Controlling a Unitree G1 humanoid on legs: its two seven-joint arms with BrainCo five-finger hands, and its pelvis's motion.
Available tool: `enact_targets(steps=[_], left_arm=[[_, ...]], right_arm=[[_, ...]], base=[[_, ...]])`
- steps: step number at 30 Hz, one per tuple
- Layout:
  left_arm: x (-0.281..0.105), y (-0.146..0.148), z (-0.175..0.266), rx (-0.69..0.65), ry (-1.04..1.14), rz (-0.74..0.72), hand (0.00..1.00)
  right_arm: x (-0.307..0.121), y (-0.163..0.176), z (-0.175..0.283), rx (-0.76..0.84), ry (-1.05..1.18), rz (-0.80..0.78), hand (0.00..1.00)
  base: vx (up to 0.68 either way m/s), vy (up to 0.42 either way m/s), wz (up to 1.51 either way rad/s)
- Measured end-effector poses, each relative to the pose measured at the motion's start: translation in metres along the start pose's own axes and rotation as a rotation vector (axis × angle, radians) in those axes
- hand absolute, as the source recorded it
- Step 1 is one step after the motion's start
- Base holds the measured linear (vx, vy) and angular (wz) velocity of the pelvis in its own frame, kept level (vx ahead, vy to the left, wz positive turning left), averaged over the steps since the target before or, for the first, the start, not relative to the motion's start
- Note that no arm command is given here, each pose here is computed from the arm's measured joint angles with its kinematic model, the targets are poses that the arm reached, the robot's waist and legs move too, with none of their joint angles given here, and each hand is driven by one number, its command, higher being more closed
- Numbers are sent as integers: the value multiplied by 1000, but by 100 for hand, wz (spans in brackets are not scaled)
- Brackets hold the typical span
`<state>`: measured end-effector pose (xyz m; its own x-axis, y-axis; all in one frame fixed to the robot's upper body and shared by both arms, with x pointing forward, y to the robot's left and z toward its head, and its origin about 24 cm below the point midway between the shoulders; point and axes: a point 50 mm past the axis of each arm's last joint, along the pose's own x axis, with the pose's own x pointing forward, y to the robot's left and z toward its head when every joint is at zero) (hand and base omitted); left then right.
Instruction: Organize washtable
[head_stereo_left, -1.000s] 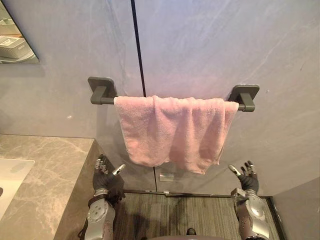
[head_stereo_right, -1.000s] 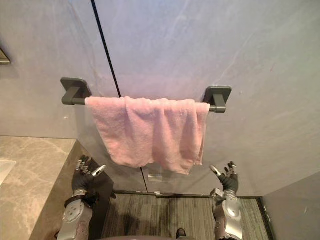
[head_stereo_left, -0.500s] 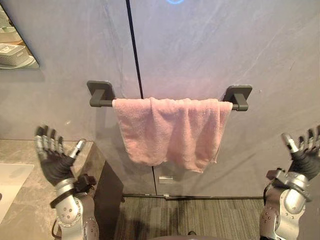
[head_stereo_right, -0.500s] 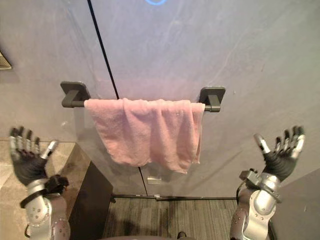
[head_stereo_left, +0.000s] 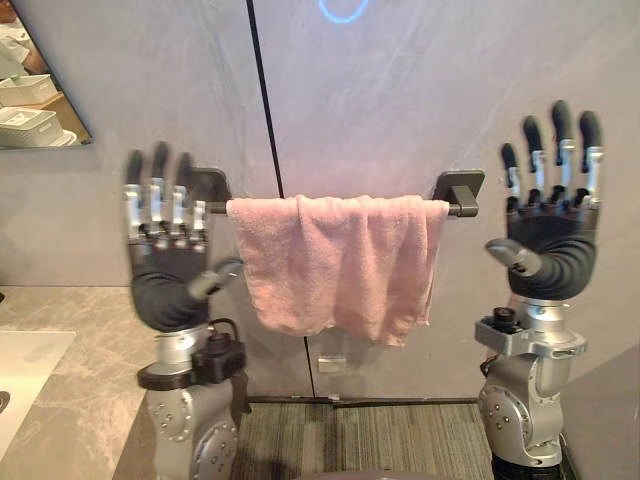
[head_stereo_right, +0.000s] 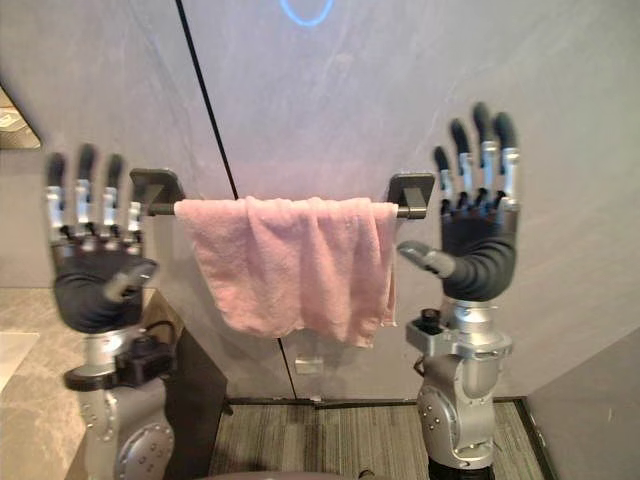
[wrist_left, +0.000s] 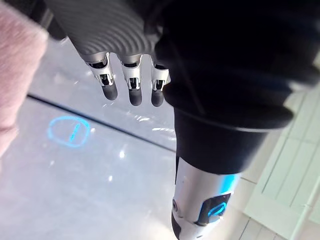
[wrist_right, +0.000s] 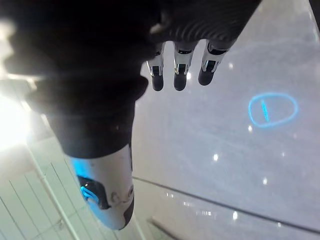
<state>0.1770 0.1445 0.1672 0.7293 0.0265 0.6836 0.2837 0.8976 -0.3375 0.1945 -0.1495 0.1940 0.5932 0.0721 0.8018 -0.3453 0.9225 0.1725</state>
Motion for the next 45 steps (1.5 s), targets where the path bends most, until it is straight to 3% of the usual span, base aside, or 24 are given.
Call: enact_targets(steps=[8,20,33,45], left_arm=[[-19,-3,-48,-20,268,-89,0],[-43,-7,-76,-24,476,-228,0],[-47,-9,-91,10,586,-380,0],[-59,6,-106,64,705,-372,0]], right_arm=[[-23,13,-24,63,223,161,0],[-69,18,-64,62,596,332,0],[-94,24,-80,31,753,445,0],[-105,15,-103,-17,854,448,0]], base=[[-3,-2,-1],[-33,-8,-2],[0,0,0],[0,0,1]])
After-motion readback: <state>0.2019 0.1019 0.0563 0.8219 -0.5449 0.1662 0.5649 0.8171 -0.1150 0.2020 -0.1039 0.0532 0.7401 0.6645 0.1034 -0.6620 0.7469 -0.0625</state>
